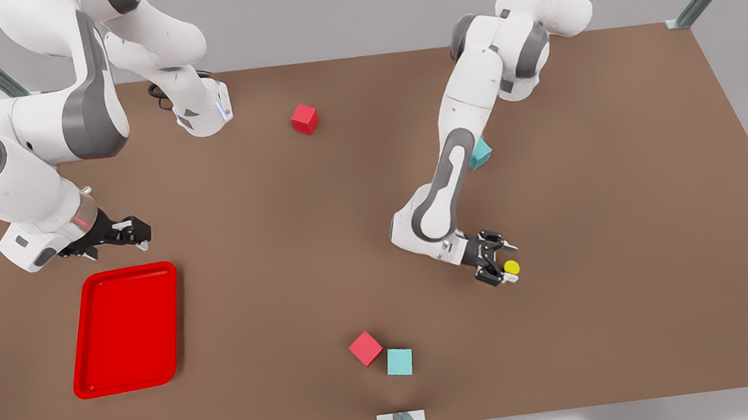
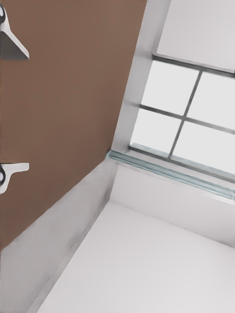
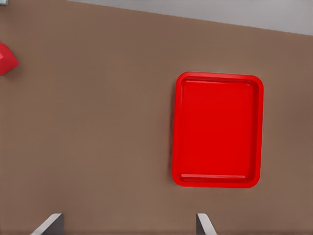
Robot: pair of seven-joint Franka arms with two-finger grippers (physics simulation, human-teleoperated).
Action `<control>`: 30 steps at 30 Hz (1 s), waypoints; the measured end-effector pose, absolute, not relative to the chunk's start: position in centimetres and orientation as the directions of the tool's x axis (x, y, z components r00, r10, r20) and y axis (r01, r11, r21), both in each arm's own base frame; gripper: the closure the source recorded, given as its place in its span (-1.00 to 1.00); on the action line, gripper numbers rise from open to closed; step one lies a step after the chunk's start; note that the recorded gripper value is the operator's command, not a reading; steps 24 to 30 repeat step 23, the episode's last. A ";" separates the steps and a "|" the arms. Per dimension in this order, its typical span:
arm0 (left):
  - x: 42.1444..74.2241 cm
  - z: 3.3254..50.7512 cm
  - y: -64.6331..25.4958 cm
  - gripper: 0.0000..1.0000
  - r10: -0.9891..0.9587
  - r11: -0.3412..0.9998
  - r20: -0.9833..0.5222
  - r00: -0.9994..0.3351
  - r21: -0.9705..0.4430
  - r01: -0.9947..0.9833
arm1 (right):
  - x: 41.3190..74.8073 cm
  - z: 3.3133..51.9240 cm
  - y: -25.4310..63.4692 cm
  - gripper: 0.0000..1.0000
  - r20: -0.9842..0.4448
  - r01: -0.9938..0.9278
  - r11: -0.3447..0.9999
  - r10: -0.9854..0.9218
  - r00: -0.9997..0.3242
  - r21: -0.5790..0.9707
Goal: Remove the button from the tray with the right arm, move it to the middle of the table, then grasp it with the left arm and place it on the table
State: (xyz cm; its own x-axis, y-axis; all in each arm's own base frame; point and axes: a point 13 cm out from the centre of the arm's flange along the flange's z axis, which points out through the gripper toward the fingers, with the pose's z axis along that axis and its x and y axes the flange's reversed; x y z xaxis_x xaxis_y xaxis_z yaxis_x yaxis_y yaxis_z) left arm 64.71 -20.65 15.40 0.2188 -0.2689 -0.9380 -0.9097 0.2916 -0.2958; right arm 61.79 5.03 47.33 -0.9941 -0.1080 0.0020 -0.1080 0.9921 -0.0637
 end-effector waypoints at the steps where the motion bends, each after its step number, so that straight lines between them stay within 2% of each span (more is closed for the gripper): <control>1: 64.3 18.7 -22.2 -1.00 -0.276 0.290 -0.945 0.177 -0.257 -0.922 | 61.8 47.3 5.0 -1.00 0.002 -0.108 0.992 -0.108 -0.994 -0.064; 3: 65.1 25.2 -23.0 -1.00 -0.492 0.121 -0.865 0.099 -0.181 -0.976 | 61.8 47.3 5.0 -1.00 0.002 -0.108 0.992 -0.109 -0.994 -0.064; 5: 65.3 29.7 -17.9 -1.00 -0.774 -0.067 -0.632 0.040 0.020 -0.998 | 61.8 47.3 5.0 -1.00 0.002 -0.109 0.992 -0.109 -0.994 -0.064; 7: 63.6 41.5 -13.2 -1.00 -0.931 -0.026 -0.364 -0.008 0.089 -0.996 | 61.8 47.3 5.0 -1.00 0.002 -0.109 0.992 -0.109 -0.994 -0.064; 8: 61.5 46.9 -11.0 -1.00 -0.963 0.039 -0.261 -0.061 0.090 -0.995 | 61.8 47.3 4.9 -1.00 0.002 -0.107 0.992 -0.107 -0.994 -0.064; 10: 57.1 52.5 -9.0 -1.00 -0.965 0.217 -0.129 -0.229 0.098 -0.971 | 61.8 47.3 4.5 -1.00 0.002 -0.102 0.993 -0.102 -0.995 -0.065; 13: 53.3 52.9 -10.0 -1.00 -0.859 0.504 -0.017 -0.511 0.134 -0.853 | 61.8 47.3 4.5 -1.00 0.002 -0.102 0.993 -0.102 -0.995 -0.066; 16: 52.4 52.4 -10.5 -1.00 -0.695 0.717 0.053 -0.717 0.136 -0.684 | 61.8 47.3 4.6 -1.00 0.002 -0.103 0.992 -0.103 -0.995 -0.065; 19: 52.2 52.4 -10.1 -1.00 -0.528 0.848 0.093 -0.844 0.114 -0.518 | 61.8 47.3 4.5 -1.00 0.002 -0.102 0.993 -0.102 -0.995 -0.065; 23: 52.1 52.5 -9.8 -1.00 -0.314 0.948 0.122 -0.942 0.083 -0.306 | 61.8 47.3 4.5 -1.00 0.002 -0.102 0.993 -0.102 -0.995 -0.065; 30: 52.1 52.5 -9.8 -1.00 -0.314 0.948 0.122 -0.942 0.083 -0.306 | 61.8 47.3 4.5 -1.00 0.002 -0.102 0.993 -0.102 -0.995 -0.065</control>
